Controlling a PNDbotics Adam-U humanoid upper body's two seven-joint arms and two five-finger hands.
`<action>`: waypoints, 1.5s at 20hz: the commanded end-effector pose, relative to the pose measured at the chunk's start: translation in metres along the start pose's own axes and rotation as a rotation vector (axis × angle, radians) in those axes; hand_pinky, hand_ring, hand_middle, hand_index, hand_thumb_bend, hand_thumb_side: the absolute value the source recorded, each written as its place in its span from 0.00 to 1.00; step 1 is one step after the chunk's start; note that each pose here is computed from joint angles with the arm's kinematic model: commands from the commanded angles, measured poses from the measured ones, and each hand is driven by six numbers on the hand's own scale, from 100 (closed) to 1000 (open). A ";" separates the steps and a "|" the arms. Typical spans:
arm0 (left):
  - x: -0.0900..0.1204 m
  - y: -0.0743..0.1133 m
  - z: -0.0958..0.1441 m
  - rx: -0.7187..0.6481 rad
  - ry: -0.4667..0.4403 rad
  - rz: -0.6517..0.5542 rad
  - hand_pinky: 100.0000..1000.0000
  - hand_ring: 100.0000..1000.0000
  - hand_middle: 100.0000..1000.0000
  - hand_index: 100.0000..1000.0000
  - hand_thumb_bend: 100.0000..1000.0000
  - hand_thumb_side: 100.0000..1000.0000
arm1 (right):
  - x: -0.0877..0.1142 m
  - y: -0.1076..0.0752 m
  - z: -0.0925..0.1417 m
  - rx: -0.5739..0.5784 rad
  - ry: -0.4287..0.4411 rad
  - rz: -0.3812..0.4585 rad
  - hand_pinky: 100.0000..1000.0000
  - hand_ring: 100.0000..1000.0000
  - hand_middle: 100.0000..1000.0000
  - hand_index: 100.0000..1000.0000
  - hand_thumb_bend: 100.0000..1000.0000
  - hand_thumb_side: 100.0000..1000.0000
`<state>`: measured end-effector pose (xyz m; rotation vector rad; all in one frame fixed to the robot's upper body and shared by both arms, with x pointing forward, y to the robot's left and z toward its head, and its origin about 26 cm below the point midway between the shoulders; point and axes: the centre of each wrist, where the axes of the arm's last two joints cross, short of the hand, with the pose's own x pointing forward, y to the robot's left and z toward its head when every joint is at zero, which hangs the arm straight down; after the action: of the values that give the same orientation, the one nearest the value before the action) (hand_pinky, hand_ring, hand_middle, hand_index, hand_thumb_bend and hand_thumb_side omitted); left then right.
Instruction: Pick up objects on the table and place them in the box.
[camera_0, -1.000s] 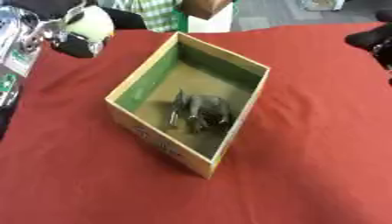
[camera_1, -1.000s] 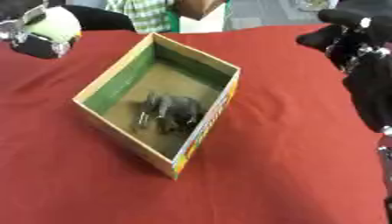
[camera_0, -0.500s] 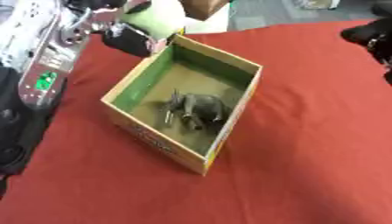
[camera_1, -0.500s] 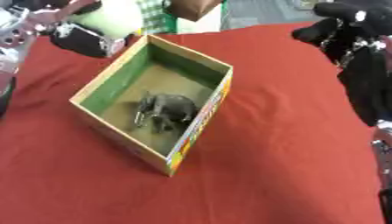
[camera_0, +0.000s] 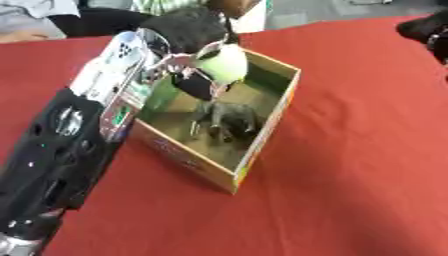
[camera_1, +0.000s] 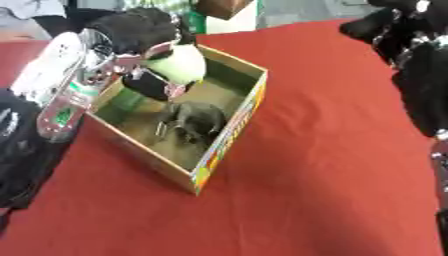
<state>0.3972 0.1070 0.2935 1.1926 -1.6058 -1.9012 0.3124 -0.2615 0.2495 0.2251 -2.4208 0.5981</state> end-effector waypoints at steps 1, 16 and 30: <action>-0.001 -0.002 -0.005 -0.030 0.028 -0.031 0.13 0.45 0.41 0.48 0.00 0.16 | 0.007 0.000 -0.003 0.006 -0.027 0.001 0.88 0.75 0.56 0.83 0.00 1.00; 0.001 -0.012 -0.016 -0.148 0.053 -0.118 0.64 0.93 0.89 0.99 0.37 1.00 | 0.006 0.000 -0.002 0.010 -0.018 0.003 0.88 0.75 0.55 0.83 0.00 1.00; -0.008 -0.005 -0.006 -0.051 0.112 -0.065 0.75 1.00 0.97 1.00 0.29 1.00 | 0.007 0.000 -0.002 0.009 -0.025 0.007 0.88 0.74 0.55 0.83 0.00 1.00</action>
<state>0.4120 0.1060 0.2780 1.2897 -1.4149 -1.9098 0.3123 -0.2606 0.2461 0.2381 -2.4124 0.5857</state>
